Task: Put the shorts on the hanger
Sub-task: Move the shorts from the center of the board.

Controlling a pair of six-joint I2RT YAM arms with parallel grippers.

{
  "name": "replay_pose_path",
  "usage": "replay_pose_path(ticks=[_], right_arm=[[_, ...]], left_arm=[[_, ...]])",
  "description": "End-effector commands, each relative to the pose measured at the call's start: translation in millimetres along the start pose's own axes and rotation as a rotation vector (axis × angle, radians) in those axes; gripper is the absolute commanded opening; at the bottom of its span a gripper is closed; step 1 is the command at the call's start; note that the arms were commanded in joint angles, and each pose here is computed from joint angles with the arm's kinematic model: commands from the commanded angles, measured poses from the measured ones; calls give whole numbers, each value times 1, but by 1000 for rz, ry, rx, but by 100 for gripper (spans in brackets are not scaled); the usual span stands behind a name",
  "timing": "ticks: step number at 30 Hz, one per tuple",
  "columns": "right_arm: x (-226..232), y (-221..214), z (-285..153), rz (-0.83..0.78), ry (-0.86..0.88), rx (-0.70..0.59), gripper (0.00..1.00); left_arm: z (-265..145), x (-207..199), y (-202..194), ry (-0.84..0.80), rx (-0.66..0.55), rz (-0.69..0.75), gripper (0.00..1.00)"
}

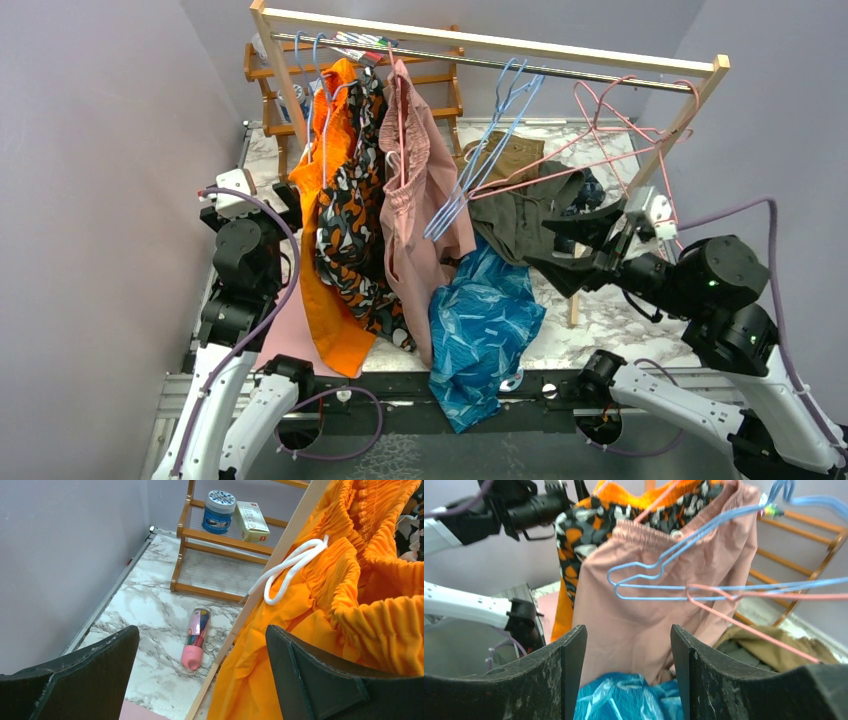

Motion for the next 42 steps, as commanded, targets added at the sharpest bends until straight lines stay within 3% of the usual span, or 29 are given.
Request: replay_pose_path(ticks=[1,8,20,29,42], right_arm=[[-2,-49,-7,44,-39,143,64],[7,-107,-10,230,-30,185,62],[-6,-195,-1,466,-304,307,61],[-11,-240,5,604,-469,373,61],[-19,-277,-17,779,-762,334,65]], left_arm=[[-2,5,-7,38,4,12,99],[-1,7,-16,43,15,13,99],[0,10,-31,59,31,32,99],[1,11,-41,52,35,41,99],[4,8,-62,24,67,18,99]])
Point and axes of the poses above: each gripper's point midway between its finger pads, its own z axis out along the fingers, its own x axis along the line the jaws close on, y = z × x, the point moved 9 cm from there along -z, back along the fingers, and after that the axes turned 2 degrees about z, right-handed, at the moved point
